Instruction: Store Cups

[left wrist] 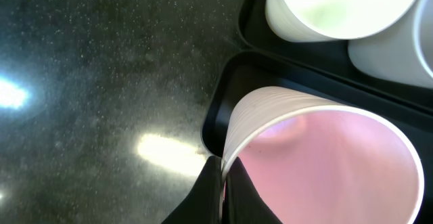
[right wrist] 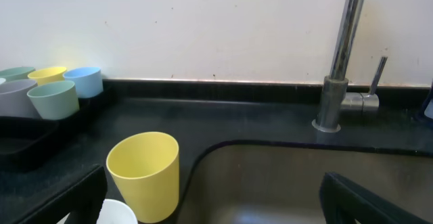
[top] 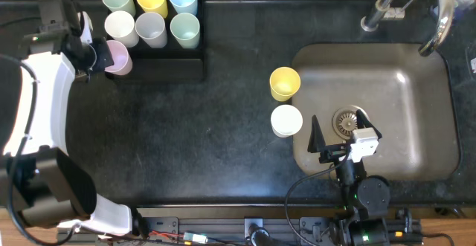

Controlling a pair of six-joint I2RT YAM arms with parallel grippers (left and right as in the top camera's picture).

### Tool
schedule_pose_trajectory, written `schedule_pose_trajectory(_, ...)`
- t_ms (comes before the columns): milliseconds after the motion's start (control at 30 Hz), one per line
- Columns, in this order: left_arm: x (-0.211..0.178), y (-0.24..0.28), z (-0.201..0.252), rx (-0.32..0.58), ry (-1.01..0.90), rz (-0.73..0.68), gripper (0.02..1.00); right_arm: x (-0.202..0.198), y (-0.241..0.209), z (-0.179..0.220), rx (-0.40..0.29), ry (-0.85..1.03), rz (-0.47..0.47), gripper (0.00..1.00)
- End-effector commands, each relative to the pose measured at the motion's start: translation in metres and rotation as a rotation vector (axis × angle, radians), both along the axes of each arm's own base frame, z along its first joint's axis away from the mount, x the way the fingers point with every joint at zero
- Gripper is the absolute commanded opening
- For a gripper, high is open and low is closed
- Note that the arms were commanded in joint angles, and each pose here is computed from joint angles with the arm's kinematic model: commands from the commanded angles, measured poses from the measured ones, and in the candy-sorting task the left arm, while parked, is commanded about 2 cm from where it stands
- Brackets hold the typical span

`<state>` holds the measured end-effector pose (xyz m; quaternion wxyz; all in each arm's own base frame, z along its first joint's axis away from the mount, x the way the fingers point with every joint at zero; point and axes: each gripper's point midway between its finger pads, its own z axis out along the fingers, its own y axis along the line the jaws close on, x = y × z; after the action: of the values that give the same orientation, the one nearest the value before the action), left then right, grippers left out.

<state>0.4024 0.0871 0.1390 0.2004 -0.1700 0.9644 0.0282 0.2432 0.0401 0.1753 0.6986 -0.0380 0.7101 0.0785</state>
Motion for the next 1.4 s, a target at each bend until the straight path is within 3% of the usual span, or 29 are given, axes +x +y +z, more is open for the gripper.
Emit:
schedule_pose_trajectory(33,0.002,0.0,-0.017,-0.009,0.033,-0.017,0.034,0.0,0.001,-0.003,-0.003,-0.001,0.001,0.998)
schedule_pose_trajectory(333,0.01,0.001,-0.029,-0.013,0.033,-0.018,0.036,0.0,0.001,-0.003,-0.003,-0.001,0.001,0.998)
schedule_pose_trajectory(633,0.018,-0.004,-0.031,-0.043,0.01,-0.033,0.106,0.0,0.001,-0.003,-0.003,-0.001,0.001,0.998)
schedule_pose_trajectory(1033,0.013,-0.005,-0.035,-0.053,0.035,-0.031,0.288,0.0,0.001,-0.003,-0.003,-0.001,0.001,0.998)
schedule_pose_trajectory(1133,0.013,-0.007,-0.033,-0.064,0.033,-0.035,0.452,0.0,0.001,-0.003,-0.003,-0.001,0.001,0.998)
schedule_pose_trajectory(1233,0.013,-0.007,-0.014,-0.053,-0.011,-0.036,0.579,0.0,0.001,-0.003,-0.003,-0.001,0.001,0.998)
schedule_pose_trajectory(1400,0.008,-0.008,0.034,-0.027,-0.126,-0.033,0.63,0.0,0.001,-0.003,-0.003,-0.001,0.001,0.998)
